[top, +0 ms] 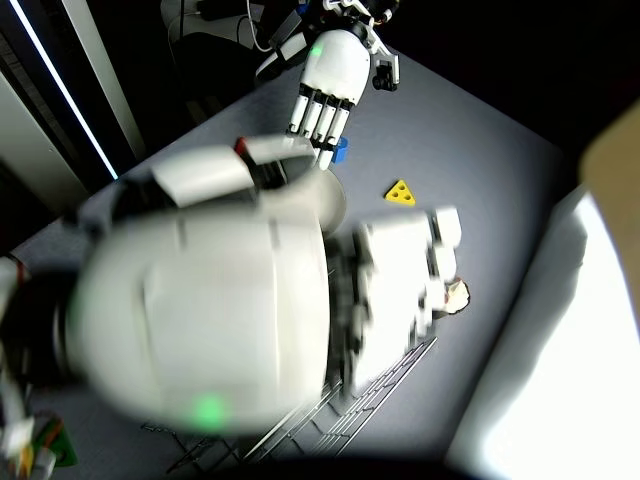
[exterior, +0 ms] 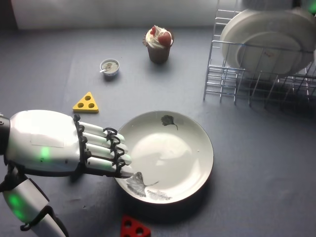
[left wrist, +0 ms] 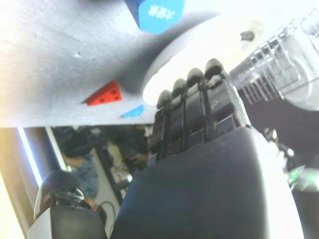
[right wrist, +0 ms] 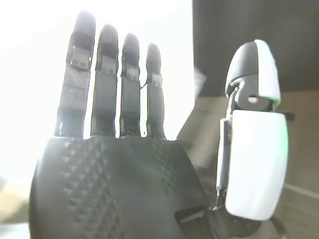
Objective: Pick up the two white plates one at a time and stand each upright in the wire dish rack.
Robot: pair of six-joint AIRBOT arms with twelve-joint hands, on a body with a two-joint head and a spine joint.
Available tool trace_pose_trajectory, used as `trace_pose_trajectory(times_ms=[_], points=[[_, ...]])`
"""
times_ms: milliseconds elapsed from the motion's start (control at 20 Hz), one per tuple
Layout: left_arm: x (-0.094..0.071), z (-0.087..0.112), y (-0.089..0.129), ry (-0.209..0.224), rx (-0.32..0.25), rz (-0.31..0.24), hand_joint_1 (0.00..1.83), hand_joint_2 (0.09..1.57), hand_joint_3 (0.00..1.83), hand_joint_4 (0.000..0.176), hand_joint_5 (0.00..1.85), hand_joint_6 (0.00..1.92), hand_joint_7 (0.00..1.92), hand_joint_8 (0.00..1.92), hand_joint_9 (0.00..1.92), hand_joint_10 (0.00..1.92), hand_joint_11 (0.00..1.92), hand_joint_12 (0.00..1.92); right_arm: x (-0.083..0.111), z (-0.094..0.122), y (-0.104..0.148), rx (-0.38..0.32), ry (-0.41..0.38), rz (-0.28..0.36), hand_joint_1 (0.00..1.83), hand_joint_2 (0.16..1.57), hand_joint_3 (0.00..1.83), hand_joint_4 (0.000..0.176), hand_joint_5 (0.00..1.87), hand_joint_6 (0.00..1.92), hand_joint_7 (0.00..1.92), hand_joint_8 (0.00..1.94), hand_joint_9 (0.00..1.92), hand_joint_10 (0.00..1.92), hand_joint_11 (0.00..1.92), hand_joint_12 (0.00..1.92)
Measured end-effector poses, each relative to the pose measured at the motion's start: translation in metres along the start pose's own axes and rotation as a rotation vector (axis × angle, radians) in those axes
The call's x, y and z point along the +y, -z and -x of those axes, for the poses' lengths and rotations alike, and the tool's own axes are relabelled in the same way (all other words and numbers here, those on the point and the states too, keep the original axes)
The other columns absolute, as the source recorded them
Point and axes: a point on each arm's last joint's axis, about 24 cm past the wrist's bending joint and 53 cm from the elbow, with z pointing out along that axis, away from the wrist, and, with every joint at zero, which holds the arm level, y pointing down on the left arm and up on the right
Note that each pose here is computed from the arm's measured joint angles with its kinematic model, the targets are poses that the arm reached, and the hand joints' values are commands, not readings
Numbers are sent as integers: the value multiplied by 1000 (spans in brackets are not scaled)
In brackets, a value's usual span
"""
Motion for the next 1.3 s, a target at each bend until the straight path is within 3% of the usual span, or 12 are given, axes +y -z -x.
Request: trace_pose_trajectory(times_ms=[50, 150, 300, 400, 550, 850, 1050, 1100, 1300], points=[[1, -1, 0, 7, 1, 2, 81, 858, 0, 0, 107, 4, 109, 3, 104, 4, 80, 6, 2, -25, -2, 74, 22, 20, 428, 946, 2, 0, 463, 0, 482, 0, 469, 0, 473, 0], [2, -3, 0, 7, 5, 5, 58, 864, 1, 0, 99, 0, 109, 2, 105, 4, 81, 6, -11, -45, 3, 130, 25, -2, 438, 945, 1, 0, 437, 1, 443, 0, 428, 0, 433, 0], [4, -6, 1, 17, 9, 14, 73, 863, 0, 0, 98, 0, 102, 0, 100, 0, 86, 6, -43, -50, 12, 139, 91, -96, 425, 952, 2, 0, 420, 2, 422, 0, 408, 0, 410, 0], [4, -7, -2, 38, 3, 11, 74, 864, 0, 0, 93, 5, 96, 4, 97, 2, 83, 5, -49, -50, 13, 144, 122, -113, 426, 951, 1, 0, 364, 0, 372, 0, 361, 0, 387, 0], [4, -9, -4, 36, 7, 10, 61, 861, 0, 0, 111, 8, 123, 10, 121, 9, 110, 15, -49, -61, 12, 178, 167, -111, 430, 946, 0, 0, 254, 0, 268, 0, 251, 0, 293, 0], [9, -14, -4, 68, 6, 28, 97, 864, 0, 0, 115, 3, 127, 4, 125, 4, 107, 10, -56, -96, 15, 298, 307, -111, 683, 965, 4, 0, 144, 0, 191, 0, 209, 1, 271, 13], [10, -17, -4, 74, 10, 30, 71, 861, 0, 0, 123, 6, 137, 9, 126, 10, 124, 16, -66, -101, 20, 316, 350, -130, 905, 931, 0, 0, 99, 0, 144, 0, 181, 1, 268, 11], [10, -18, -3, 78, 10, 29, 53, 868, 2, 0, 111, 0, 126, 2, 120, 5, 106, 7, -67, -101, 20, 317, 359, -133, 1027, 923, 0, 0, 16, 0, 41, 0, 82, 0, 175, 0], [10, -26, -4, 95, 22, 24, 51, 863, 0, 0, 114, 3, 119, 0, 108, 0, 103, 5, -73, -107, 22, 336, 381, -142, 1168, 918, 0, 0, 14, 4, 6, 2, 58, 8, 134, 10]])
